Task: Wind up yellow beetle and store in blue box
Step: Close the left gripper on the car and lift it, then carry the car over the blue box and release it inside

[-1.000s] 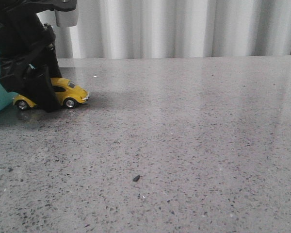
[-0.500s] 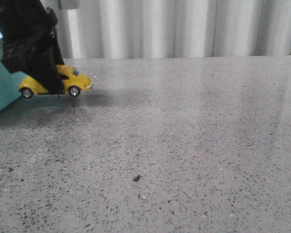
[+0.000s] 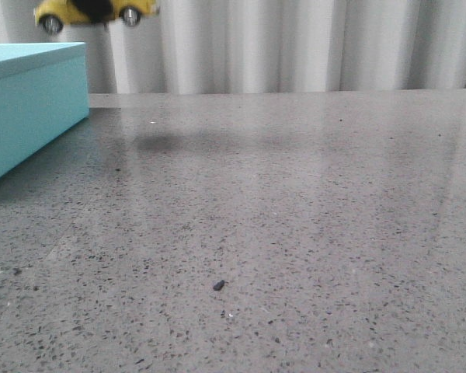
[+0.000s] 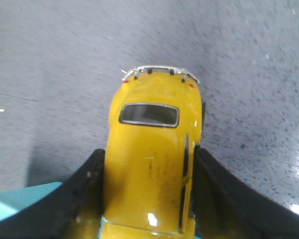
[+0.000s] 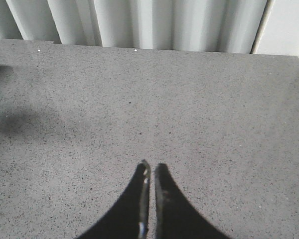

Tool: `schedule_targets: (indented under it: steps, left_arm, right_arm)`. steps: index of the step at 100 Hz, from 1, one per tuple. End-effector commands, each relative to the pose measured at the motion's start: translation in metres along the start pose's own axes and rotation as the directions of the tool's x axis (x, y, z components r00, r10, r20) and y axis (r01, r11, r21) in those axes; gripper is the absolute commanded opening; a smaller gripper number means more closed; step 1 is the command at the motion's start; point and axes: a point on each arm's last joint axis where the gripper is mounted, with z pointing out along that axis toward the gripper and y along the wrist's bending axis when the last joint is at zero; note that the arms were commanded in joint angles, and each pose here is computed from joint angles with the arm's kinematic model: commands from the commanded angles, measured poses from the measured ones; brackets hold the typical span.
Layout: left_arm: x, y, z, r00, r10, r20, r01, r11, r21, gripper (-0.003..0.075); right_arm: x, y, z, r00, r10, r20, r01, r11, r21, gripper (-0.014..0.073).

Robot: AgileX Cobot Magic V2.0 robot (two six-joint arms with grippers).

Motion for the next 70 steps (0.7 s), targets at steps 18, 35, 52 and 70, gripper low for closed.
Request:
schedule_targets:
  steps: [18,35,52,70]
  left_arm:
    - [0.010,0.021,-0.069,0.990,-0.139,0.039,0.143,0.979,-0.148,0.0113]
    - [0.041,0.035,-0.084,0.957,-0.290,0.013,0.287,0.938,-0.196,0.0113]
    - [0.077,0.050,-0.099,0.883,-0.468,0.018,0.456,0.849,-0.266,0.0113]
    - [0.110,0.061,-0.112,0.711,-0.699,0.073,0.681,0.659,-0.321,0.0113]
  right_arm:
    - [-0.010,0.000,-0.005,0.996,-0.008,0.084,0.008,1.000,0.004,-0.0041]
    - [-0.010,0.000,-0.005,0.996,-0.008,0.084,0.008,1.000,0.004,-0.0041]
    - [-0.010,0.000,-0.005,0.996,-0.008,0.084,0.008,1.000,0.004,-0.0041]
    - [-0.010,0.000,-0.005,0.996,-0.008,0.084,0.008,1.000,0.004,-0.0041]
